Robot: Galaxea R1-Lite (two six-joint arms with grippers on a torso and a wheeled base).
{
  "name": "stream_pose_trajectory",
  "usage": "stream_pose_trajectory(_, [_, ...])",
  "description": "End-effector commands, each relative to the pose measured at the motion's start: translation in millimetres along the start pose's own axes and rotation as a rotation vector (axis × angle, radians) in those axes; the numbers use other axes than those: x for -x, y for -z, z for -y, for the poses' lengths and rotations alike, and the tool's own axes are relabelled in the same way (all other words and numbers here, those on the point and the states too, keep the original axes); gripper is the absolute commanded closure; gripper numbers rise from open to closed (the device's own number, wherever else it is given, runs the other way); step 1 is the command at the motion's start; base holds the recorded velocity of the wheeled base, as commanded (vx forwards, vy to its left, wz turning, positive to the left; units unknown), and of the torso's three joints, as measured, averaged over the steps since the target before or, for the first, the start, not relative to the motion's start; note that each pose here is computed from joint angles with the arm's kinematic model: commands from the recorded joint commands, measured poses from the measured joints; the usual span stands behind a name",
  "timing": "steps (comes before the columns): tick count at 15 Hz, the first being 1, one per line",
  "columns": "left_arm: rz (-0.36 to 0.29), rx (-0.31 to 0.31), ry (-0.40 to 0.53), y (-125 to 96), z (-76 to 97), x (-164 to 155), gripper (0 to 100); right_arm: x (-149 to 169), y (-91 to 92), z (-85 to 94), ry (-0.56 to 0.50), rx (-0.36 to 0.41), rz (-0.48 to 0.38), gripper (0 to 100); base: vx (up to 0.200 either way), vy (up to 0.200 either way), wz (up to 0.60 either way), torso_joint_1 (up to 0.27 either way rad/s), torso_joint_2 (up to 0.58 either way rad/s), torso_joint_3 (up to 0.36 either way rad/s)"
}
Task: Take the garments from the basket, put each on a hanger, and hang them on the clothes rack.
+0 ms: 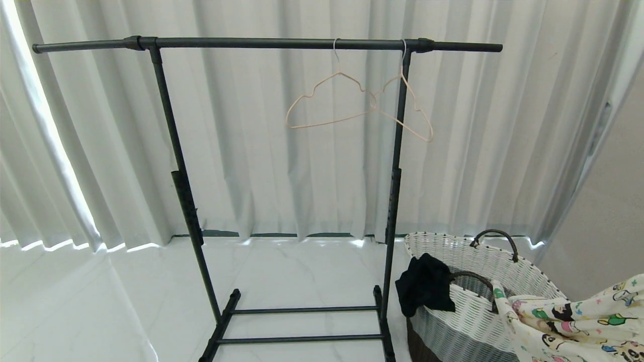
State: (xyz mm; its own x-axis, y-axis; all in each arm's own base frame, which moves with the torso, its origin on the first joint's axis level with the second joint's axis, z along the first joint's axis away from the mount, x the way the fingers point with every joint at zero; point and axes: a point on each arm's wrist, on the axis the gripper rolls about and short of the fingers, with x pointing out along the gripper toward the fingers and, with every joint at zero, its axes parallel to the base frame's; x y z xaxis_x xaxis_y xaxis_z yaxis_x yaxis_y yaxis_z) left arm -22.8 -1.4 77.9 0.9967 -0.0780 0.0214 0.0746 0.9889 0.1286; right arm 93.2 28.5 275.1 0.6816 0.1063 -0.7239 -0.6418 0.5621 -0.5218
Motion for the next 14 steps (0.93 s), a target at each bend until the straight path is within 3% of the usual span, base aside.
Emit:
stream_pose_trajectory(1, [0.0,0.0,0.0,0,0.0,0,0,-10,-8.9,-1.0,-0.065,-0.023,0.014,100,0.0,0.0,0.0,0.0,0.0,0.0])
stream_pose_trajectory(3, [-0.002,-0.006,-0.001,0,0.0,0,0,-20,-26.9,-8.9,-0.191,-0.099,0.086,100,0.0,0.0,0.0,0.0,0.0,0.0])
stream_pose_trajectory(7, [0.001,-0.008,0.005,0,0.1,0,0,-53,-90.2,-32.1,-0.327,-0.225,0.244,100,0.0,0.0,0.0,0.0,0.0,0.0])
stream_pose_trajectory(10, [-0.032,0.003,0.024,-1,-0.3,-3,0,-79,-108.0,-44.5,-0.365,-0.192,0.203,100,0.0,0.0,0.0,0.0,0.0,0.0])
stream_pose_trajectory(14, [-0.031,-0.015,0.032,-1,-0.2,-3,0,-98,-123.4,-52.2,-0.374,-0.177,0.213,100,0.0,0.0,0.0,0.0,0.0,0.0])
